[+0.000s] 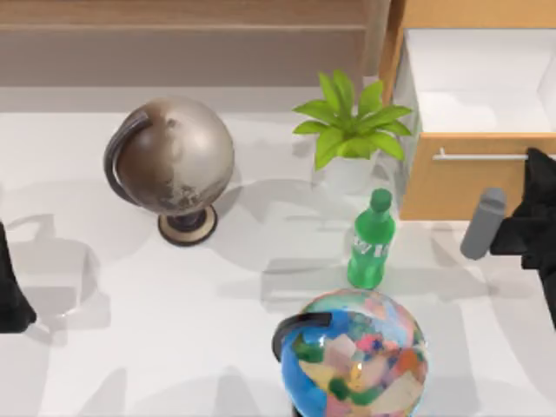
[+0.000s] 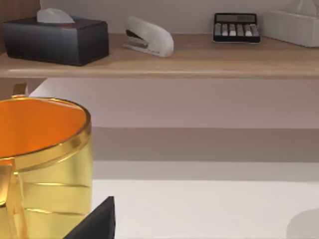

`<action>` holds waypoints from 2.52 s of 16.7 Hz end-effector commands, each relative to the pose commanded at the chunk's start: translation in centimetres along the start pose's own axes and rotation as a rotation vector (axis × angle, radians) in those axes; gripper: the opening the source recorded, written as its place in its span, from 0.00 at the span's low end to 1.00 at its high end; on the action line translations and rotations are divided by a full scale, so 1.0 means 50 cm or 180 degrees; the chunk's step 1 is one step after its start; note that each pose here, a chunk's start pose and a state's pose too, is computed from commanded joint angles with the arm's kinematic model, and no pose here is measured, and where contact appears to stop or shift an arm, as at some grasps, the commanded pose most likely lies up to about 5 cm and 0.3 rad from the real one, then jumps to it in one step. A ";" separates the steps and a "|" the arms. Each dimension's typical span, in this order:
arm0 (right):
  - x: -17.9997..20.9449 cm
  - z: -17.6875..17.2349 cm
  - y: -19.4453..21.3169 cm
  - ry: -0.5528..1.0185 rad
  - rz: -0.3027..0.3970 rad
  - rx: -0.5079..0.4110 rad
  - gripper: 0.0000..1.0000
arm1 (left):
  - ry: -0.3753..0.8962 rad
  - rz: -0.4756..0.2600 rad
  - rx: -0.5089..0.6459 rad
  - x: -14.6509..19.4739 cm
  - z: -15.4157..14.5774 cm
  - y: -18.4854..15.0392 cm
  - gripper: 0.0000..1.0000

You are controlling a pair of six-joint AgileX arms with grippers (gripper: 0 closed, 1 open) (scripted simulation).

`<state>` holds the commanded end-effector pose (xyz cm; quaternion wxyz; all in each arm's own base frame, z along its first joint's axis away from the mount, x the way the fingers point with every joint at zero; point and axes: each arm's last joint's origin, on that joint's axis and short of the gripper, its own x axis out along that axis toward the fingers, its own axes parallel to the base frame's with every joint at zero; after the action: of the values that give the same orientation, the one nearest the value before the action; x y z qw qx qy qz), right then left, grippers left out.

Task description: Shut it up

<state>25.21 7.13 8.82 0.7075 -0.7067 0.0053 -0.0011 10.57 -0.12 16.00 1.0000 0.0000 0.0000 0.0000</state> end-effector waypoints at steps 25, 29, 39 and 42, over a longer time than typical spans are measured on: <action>0.238 0.001 -0.001 0.0006 0.0007 0.0007 0.00 | 0.0000 0.0000 0.0000 0.000 0.000 0.000 1.00; 0.250 0.001 -0.001 0.0000 0.0006 0.0007 0.00 | 0.0000 0.0000 0.0000 0.000 0.000 0.000 1.00; 0.333 -0.004 -0.005 0.0036 -0.0016 0.0002 0.00 | 0.0000 0.0000 0.0000 0.000 0.000 0.000 1.00; 0.366 0.000 -0.003 0.0009 0.0004 0.0010 0.00 | 0.0000 0.0000 0.0000 0.000 0.000 0.000 1.00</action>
<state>43.51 6.98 8.86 0.7086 -0.7056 0.0068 -0.0015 10.57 -0.12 16.00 1.0000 0.0000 0.0000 0.0000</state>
